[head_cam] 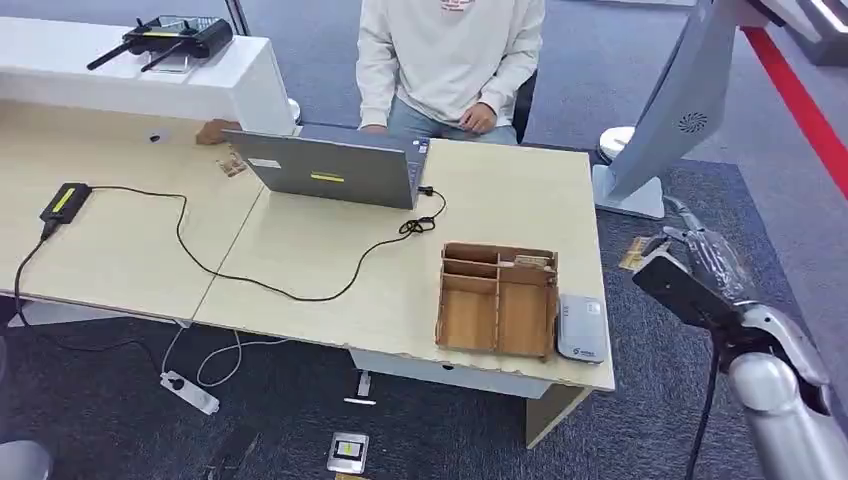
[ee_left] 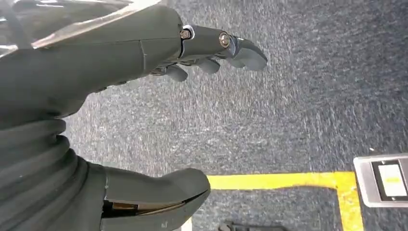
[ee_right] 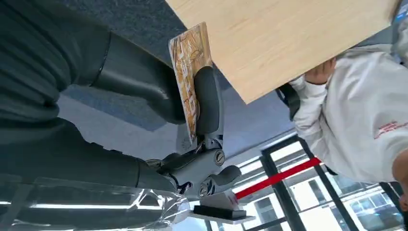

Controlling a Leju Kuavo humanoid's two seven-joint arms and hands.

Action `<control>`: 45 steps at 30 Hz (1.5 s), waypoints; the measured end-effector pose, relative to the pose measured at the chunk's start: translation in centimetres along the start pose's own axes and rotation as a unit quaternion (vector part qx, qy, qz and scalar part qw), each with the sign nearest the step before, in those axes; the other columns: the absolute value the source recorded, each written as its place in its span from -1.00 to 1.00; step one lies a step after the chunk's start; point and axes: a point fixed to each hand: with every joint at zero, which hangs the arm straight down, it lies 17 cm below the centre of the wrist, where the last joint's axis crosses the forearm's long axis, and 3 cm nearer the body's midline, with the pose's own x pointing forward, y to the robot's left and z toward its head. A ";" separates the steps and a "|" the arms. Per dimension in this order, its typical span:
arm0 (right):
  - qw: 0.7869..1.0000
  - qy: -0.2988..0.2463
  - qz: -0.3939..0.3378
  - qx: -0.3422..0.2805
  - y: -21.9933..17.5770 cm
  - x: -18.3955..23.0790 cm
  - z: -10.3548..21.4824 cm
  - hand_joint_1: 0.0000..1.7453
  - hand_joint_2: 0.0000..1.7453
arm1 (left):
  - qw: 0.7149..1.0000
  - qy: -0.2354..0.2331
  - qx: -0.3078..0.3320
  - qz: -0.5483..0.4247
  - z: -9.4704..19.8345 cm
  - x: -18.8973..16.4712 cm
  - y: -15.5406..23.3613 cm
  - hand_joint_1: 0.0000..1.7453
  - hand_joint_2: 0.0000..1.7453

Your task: Pass the card to the sensor for recognition and then transmit it.

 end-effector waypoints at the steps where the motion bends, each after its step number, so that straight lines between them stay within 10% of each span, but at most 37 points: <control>1: 1.000 0.004 0.001 0.000 0.1 -0.3 0.3 1.00 1.00 | 1.000 0.000 0.000 -0.003 0.0 0.0 0.0 -1.00 1.00; 16: 0.997 0.066 0.019 0.033 2.4 -6.1 5.3 1.00 1.00 | 0.999 -0.005 0.004 -0.054 -0.1 -0.4 0.6 -1.00 1.00; 45: 0.998 0.045 0.037 0.021 2.5 -4.2 3.4 1.00 1.00 | 0.995 -0.021 0.000 -0.100 -0.2 -0.4 0.9 -1.00 1.00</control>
